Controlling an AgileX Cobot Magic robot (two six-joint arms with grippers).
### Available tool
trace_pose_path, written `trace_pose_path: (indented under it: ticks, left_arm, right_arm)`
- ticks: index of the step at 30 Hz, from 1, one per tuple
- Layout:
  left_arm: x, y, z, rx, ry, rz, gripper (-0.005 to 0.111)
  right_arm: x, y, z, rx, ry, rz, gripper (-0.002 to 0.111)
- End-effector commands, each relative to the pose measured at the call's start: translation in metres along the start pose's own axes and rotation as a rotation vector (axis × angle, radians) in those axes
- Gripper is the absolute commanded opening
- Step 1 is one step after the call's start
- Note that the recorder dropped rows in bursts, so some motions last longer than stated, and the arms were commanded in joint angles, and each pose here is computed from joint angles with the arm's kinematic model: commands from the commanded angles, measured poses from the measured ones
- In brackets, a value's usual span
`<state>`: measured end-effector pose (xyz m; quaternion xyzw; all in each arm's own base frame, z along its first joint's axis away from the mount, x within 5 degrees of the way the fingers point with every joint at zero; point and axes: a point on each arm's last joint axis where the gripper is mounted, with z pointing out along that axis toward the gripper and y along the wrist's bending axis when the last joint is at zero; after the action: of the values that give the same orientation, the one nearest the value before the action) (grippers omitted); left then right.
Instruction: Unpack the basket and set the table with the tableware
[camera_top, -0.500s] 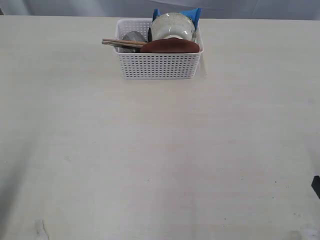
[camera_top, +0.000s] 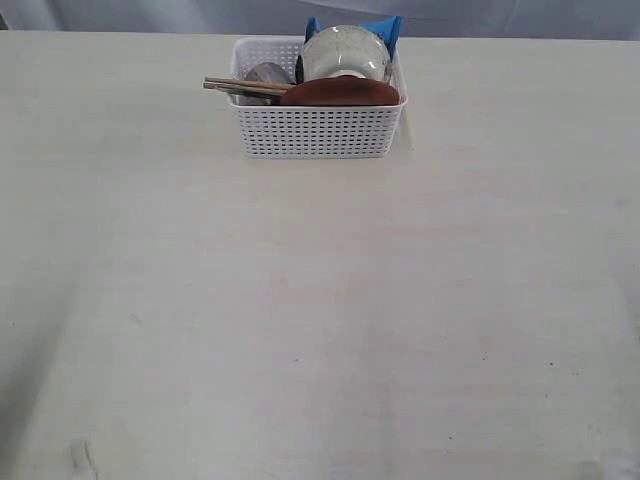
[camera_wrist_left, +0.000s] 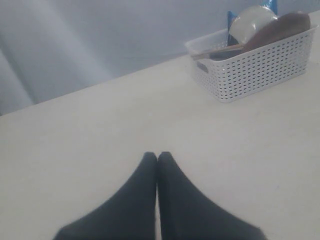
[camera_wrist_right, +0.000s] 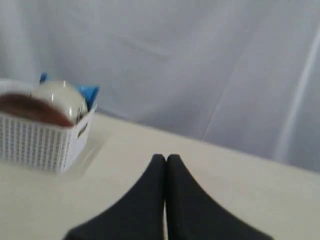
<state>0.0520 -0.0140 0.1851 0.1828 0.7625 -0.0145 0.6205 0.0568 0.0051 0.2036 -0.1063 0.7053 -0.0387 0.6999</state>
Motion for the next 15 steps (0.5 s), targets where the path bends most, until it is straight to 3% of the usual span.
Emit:
trace_pose_path:
  ticks: [1, 3, 4, 5, 6, 10, 12, 14, 15]
  left_arm:
    - [0.001, -0.001, 0.0, 0.01, 0.002, -0.017, 0.0]
    - [0.001, -0.001, 0.0, 0.01, 0.002, -0.017, 0.0]
    - [0.001, -0.001, 0.0, 0.01, 0.002, -0.017, 0.0]
    - [0.001, -0.001, 0.0, 0.01, 0.002, -0.017, 0.0]
    - [0.001, -0.001, 0.0, 0.01, 0.002, -0.017, 0.0]
    - [0.001, -0.001, 0.0, 0.01, 0.002, -0.017, 0.0]
    - [0.001, -0.001, 0.0, 0.01, 0.002, -0.017, 0.0]
    - [0.001, -0.001, 0.0, 0.01, 0.002, -0.017, 0.0]
    - [0.001, -0.001, 0.0, 0.01, 0.002, -0.017, 0.0]
  right_arm:
    - [-0.038, -0.005, -0.009, 0.065, -0.433, -0.015, -0.001]
    - [-0.061, -0.008, -0.024, 0.077, -0.731, 0.062, -0.001]
    - [-0.071, -0.01, -0.036, 0.014, -0.911, 0.229, -0.001]
    - [-0.074, -0.011, -0.04, -0.021, -0.974, 0.318, -0.001]
    - [-0.08, -0.013, -0.041, -0.053, -0.967, 0.396, -0.001]
    - [-0.125, -0.016, -0.032, -0.078, -0.648, 0.292, 0.0]
    - [-0.149, -0.026, -0.014, -0.028, -0.468, 0.273, 0.013]
    - [-0.178, -0.036, 0.007, 0.017, -0.334, 0.274, 0.041]
    - [-0.189, -0.041, 0.025, 0.041, -0.238, 0.219, 0.06]
